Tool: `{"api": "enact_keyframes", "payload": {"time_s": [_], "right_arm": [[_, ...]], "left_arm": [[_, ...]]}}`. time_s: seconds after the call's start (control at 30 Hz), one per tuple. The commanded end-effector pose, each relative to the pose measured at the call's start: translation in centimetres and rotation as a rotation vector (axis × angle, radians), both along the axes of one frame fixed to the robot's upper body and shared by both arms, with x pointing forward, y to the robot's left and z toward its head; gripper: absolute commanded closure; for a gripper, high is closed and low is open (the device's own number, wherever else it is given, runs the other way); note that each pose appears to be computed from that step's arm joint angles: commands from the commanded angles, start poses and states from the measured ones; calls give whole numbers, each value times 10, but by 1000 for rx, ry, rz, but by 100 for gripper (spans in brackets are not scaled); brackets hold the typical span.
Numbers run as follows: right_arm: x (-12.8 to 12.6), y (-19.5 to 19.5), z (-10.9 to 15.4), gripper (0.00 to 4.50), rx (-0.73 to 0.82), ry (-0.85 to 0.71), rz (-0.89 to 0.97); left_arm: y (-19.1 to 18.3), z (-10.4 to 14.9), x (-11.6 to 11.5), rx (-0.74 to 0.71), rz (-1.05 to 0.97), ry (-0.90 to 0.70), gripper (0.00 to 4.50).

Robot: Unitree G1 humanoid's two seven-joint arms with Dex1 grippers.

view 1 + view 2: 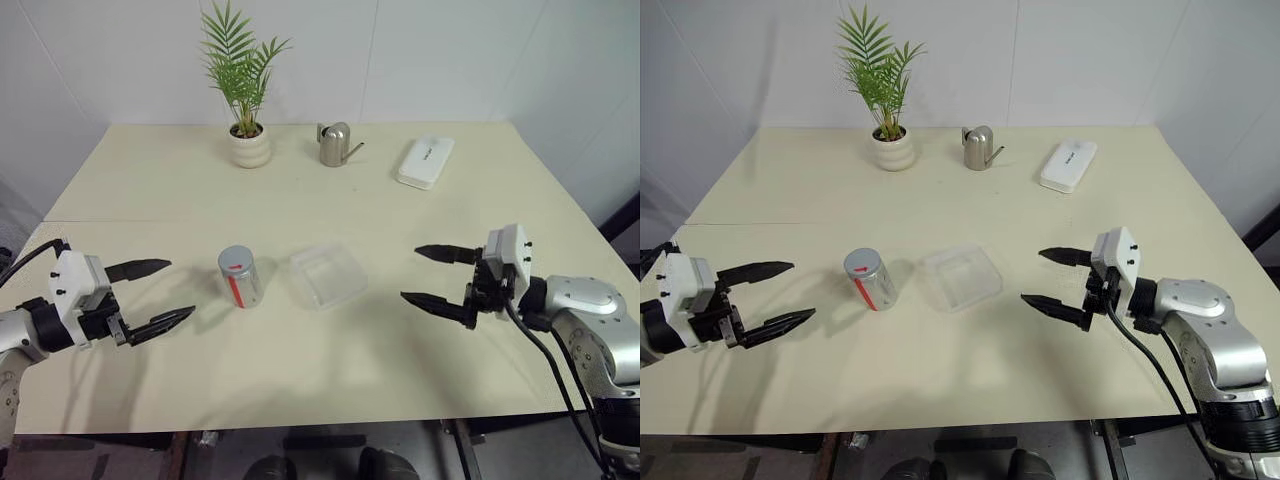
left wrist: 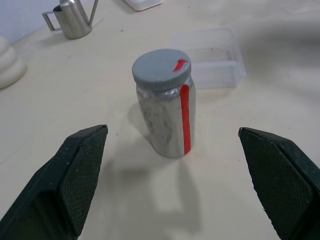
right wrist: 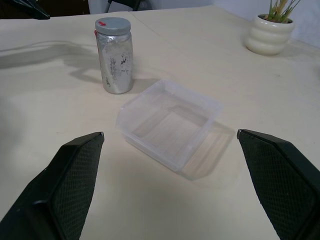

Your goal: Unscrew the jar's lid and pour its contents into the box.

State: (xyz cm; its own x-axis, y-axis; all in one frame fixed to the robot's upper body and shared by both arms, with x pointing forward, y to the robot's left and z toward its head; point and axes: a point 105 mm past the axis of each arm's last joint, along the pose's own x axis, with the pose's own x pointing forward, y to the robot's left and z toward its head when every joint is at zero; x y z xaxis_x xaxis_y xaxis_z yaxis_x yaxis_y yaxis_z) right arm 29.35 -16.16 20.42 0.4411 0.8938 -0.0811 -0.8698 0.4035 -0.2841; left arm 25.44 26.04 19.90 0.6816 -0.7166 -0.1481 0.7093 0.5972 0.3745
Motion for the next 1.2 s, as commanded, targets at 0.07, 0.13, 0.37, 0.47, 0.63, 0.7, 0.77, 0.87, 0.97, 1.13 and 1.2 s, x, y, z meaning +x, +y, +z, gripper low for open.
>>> {"api": "enact_keyframes", "payload": {"time_s": [0.07, 0.13, 0.37, 0.47, 0.63, 0.7, 0.77, 0.87, 0.97, 1.13, 1.2], "right_arm": [[1, 6, 14, 0, 14, -63, 36], [1, 12, 15, 0, 28, -70, 57], [-3, 39, 34, 0, 89, -130, 172], [-11, 55, 45, 0, 116, -163, 258], [-21, 72, 47, 0, 123, -193, 352], [-24, 75, 45, 0, 116, -192, 370], [-24, 75, 42, 0, 107, -191, 381], [-22, 74, 39, 0, 98, -199, 379], [-22, 76, 36, 0, 93, -208, 376], [-20, 81, 33, 0, 107, -209, 350], [-22, 83, 33, 0, 117, -206, 344]], "left_arm": [[0, 7, -8, -12, 35, -52, 3], [1, 3, -12, -21, 68, -53, 3], [-6, -25, -29, -149, 293, -74, 3], [-21, -41, -32, -212, 393, -77, 3], [-40, -59, -22, -297, 501, -87, 3], [-51, -59, -14, -310, 507, -97, 3], [-66, -60, -1, -325, 511, -110, 3], [-75, -61, 13, -331, 558, -140, 3], [-80, -61, 19, -343, 602, -167, 3], [-78, -62, 33, -341, 686, -209, 3], [-84, -62, 37, -357, 651, -207, 3]]}}
